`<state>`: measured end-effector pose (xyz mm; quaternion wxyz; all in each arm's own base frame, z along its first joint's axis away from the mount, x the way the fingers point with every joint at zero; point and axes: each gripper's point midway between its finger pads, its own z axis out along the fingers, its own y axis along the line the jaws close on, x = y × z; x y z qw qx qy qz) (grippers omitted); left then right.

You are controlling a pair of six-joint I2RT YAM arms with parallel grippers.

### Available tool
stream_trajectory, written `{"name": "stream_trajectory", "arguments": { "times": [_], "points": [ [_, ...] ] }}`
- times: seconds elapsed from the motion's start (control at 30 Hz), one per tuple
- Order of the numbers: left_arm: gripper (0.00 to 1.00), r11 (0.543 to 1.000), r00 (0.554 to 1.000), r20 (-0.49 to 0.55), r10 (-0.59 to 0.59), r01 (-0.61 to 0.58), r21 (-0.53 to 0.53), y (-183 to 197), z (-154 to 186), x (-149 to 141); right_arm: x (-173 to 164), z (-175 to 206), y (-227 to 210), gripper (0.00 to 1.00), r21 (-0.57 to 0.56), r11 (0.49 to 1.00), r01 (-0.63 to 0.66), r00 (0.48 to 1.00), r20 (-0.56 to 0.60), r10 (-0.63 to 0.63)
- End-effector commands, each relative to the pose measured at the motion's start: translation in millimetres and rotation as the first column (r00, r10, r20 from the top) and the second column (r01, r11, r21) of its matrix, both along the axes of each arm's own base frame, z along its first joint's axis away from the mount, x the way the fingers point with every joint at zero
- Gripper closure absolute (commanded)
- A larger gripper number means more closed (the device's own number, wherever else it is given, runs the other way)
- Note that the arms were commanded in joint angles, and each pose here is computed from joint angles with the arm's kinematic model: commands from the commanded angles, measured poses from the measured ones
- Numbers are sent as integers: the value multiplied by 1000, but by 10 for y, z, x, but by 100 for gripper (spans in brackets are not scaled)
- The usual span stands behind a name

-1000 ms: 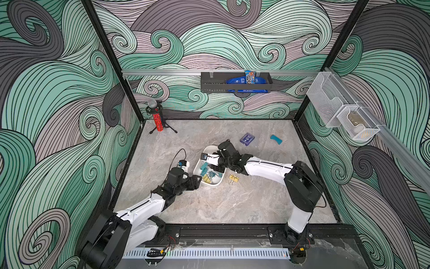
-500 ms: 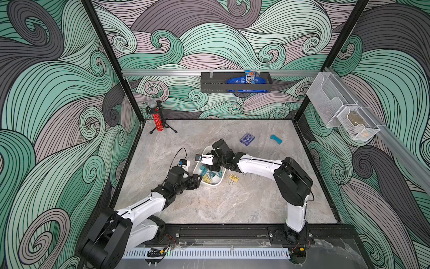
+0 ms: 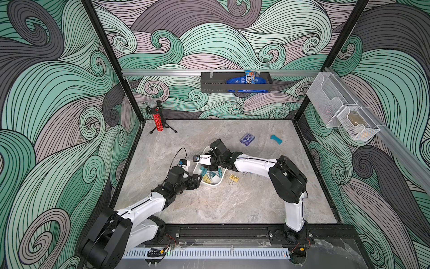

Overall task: Take out the binder clips from the storage box
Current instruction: Pick up the binder clip from the storage box.

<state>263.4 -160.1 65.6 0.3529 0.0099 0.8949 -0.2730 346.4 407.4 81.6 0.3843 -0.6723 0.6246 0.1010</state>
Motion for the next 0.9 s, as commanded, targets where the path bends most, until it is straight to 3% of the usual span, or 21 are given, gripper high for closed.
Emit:
{"name": "stream_trajectory", "arguments": {
  "times": [0.0, 0.63, 0.87],
  "points": [
    [29, 1000, 1000, 22, -9, 9, -16, -52, 121, 47, 21, -1, 63, 63, 3, 1000, -18, 1000, 10, 18],
    [29, 1000, 1000, 11, -8, 8, -10, -45, 61, 40, 33, -199, 53, 66, -49, 998, -44, 999, 15, 44],
    [29, 1000, 1000, 11, -8, 8, -13, -50, 61, 45, 46, -224, 33, 77, -62, 997, -37, 999, 19, 39]
  ]
}}
